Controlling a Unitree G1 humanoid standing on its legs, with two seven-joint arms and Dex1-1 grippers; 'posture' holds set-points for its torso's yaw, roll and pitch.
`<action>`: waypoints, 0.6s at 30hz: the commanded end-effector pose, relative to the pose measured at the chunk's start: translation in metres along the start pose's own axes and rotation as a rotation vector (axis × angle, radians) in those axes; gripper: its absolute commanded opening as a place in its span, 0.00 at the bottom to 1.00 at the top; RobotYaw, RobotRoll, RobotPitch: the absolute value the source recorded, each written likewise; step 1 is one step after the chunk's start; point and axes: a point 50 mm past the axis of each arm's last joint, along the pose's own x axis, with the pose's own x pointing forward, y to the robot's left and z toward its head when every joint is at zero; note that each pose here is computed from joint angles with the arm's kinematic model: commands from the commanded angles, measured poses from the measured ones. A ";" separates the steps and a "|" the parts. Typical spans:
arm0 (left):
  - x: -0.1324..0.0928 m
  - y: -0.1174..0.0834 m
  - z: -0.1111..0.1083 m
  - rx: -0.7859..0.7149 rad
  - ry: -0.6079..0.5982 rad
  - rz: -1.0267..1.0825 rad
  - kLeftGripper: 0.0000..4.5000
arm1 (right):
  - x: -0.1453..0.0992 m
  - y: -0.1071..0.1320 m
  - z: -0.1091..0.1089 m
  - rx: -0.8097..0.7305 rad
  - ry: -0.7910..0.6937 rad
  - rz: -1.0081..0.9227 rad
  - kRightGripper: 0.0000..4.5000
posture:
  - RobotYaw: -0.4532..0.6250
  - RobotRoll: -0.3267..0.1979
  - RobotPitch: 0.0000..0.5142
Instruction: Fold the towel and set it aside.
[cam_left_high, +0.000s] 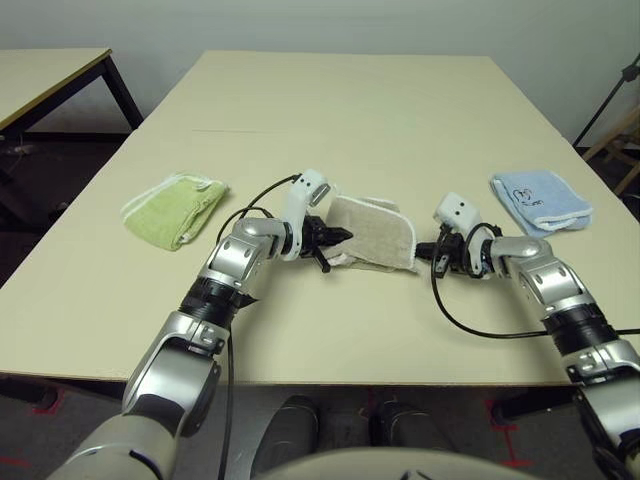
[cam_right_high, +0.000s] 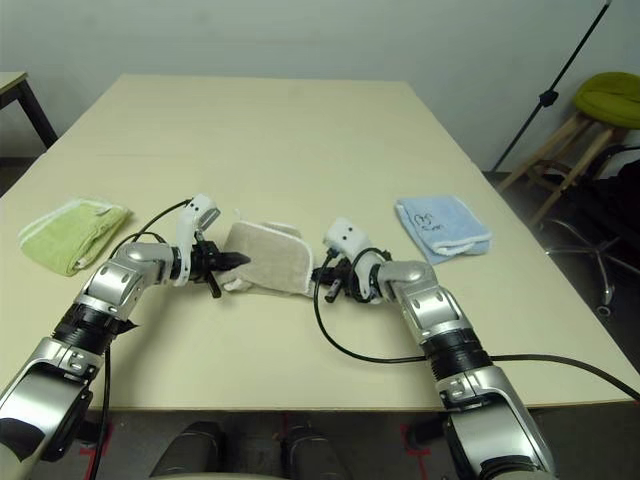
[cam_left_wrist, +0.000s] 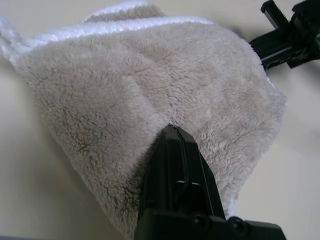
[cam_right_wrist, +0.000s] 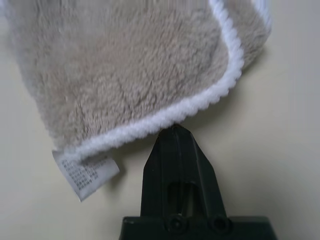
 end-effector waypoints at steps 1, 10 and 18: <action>-0.007 -0.007 0.020 -0.020 -0.075 -0.045 0.00 | -0.023 -0.012 0.027 0.028 -0.100 0.015 0.00 | 0.44 0.62 0.06; -0.024 -0.013 0.070 -0.042 -0.221 -0.078 0.00 | -0.050 -0.023 0.076 -0.010 -0.248 -0.015 0.00 | 0.44 0.62 0.06; -0.007 0.011 0.052 -0.043 -0.157 0.044 0.00 | 0.002 0.003 0.068 0.003 -0.246 0.032 0.00 | 0.44 0.62 0.06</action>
